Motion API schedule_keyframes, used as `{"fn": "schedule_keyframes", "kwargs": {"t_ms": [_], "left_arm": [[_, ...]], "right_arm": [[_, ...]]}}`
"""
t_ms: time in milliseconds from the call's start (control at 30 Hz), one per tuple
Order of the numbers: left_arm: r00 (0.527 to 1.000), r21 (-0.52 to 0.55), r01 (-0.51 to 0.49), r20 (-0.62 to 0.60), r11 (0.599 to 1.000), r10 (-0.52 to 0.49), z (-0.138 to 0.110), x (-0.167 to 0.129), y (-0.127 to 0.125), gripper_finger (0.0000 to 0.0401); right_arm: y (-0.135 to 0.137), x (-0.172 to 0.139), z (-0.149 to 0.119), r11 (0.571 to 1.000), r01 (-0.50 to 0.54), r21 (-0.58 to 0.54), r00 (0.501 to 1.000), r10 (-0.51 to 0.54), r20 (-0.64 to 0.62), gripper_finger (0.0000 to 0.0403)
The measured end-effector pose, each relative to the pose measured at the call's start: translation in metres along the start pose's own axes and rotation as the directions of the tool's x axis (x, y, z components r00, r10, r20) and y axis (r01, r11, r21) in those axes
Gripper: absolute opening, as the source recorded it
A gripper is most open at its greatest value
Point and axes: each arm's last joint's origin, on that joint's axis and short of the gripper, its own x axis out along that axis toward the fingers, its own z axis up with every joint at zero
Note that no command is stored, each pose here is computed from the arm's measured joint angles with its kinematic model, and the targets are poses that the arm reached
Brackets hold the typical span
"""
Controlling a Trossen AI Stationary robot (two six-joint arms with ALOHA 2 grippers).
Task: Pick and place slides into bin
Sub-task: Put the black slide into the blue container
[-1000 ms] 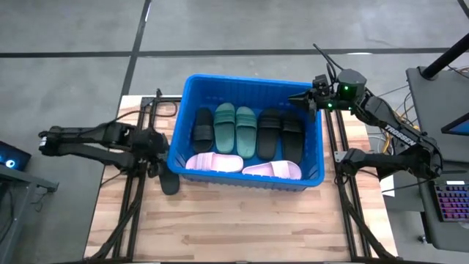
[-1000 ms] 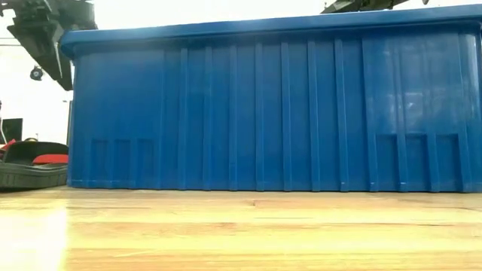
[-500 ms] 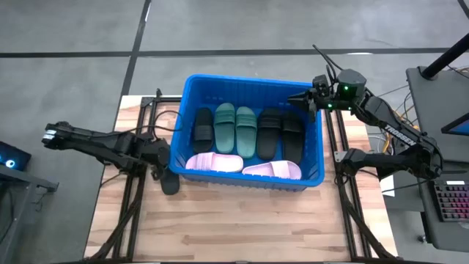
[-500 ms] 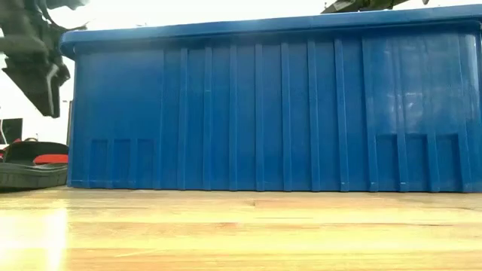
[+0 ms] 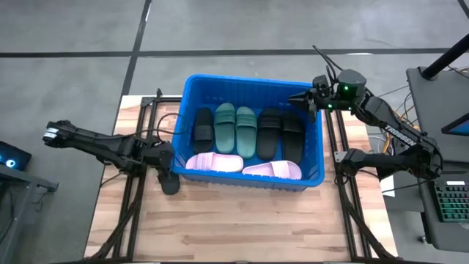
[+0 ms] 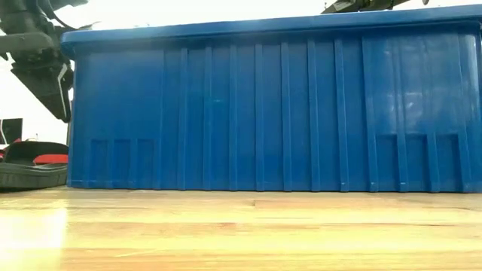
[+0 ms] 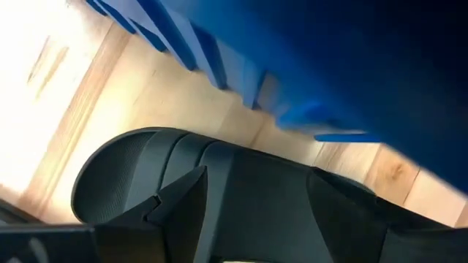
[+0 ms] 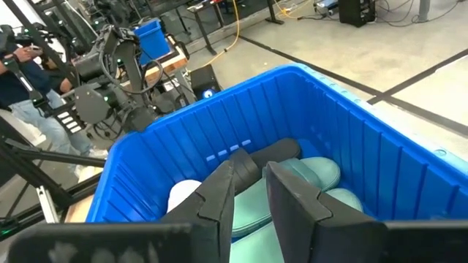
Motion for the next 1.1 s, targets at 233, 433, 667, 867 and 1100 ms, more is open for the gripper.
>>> {"fn": "schedule_keyframes", "kwargs": {"t_ms": [233,433,667,867,1100], "left_arm": [[1.000,-0.009,-0.004,-0.012,1.000,0.003,-0.001,0.001,-0.001,0.0218],[0.997,-0.028,0.054,-0.054,0.998,-0.055,-0.002,-0.003,-0.003,0.0218],[0.995,-0.073,0.083,-0.042,0.994,-0.086,-0.004,-0.012,-0.003,0.0218],[0.993,-0.068,0.121,0.014,0.990,-0.120,0.002,-0.021,-0.007,0.0218],[0.996,-0.032,0.074,-0.051,0.997,-0.075,-0.005,-0.064,0.004,0.0218]], "right_arm": [[0.000,0.000,0.000,1.000,0.000,-0.010,1.000,0.000,-0.001,0.0068],[0.000,0.000,0.000,1.000,-0.001,-0.018,1.000,0.001,-0.001,0.0075],[0.000,0.000,0.000,1.000,0.000,-0.021,1.000,0.000,-0.003,0.0073],[0.000,0.000,0.000,1.000,-0.001,-0.021,1.000,0.001,-0.003,0.0069],[0.000,0.000,0.000,1.000,-0.001,-0.021,1.000,0.001,-0.003,0.0077]]}}
